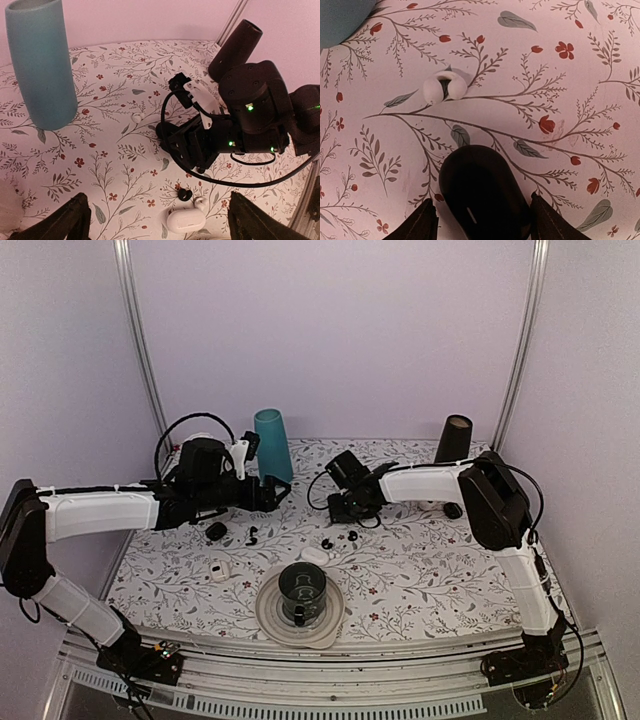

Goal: Insert the wireless bluetooth earbuds into the charging case
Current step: Pick up the charging case from the center of the board.

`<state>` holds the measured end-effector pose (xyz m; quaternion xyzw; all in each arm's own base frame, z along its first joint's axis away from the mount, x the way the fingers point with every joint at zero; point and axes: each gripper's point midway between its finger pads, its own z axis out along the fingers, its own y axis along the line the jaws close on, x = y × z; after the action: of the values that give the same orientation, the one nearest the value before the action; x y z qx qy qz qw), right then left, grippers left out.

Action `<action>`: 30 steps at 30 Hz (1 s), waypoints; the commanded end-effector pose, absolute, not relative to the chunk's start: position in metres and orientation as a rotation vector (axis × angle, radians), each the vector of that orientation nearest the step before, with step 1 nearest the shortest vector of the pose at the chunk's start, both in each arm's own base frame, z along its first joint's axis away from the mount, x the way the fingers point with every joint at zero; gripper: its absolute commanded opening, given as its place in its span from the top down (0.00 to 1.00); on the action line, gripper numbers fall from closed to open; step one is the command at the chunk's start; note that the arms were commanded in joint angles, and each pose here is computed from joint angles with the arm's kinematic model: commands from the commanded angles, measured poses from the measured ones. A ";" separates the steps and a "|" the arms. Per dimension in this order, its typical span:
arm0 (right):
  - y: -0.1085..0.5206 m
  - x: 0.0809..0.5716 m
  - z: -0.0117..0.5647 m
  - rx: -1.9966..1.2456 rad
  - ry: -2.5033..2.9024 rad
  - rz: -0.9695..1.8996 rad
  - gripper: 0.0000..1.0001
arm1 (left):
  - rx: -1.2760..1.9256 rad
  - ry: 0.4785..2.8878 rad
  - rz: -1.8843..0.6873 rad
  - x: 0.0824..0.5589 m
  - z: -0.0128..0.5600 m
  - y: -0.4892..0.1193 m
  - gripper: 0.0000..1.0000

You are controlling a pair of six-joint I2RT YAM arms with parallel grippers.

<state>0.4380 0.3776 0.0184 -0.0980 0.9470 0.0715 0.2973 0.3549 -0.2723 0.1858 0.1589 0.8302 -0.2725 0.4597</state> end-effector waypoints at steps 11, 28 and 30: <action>0.387 0.435 0.022 -0.479 2.454 0.270 0.51 | 0.385 2.010 -0.723 0.355 0.203 -0.276 0.04; 0.376 0.398 0.120 -0.569 2.109 0.514 0.70 | 0.336 2.035 -1.066 0.344 0.206 -0.309 0.05; 0.378 0.392 0.136 -0.582 2.058 0.548 0.71 | 0.329 2.047 -1.103 0.343 0.204 -0.313 0.05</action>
<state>0.3919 0.3616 0.0721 -0.2215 0.8857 0.1618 0.3744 0.3407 -0.3029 0.1951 0.1384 0.8167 -0.3907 0.4015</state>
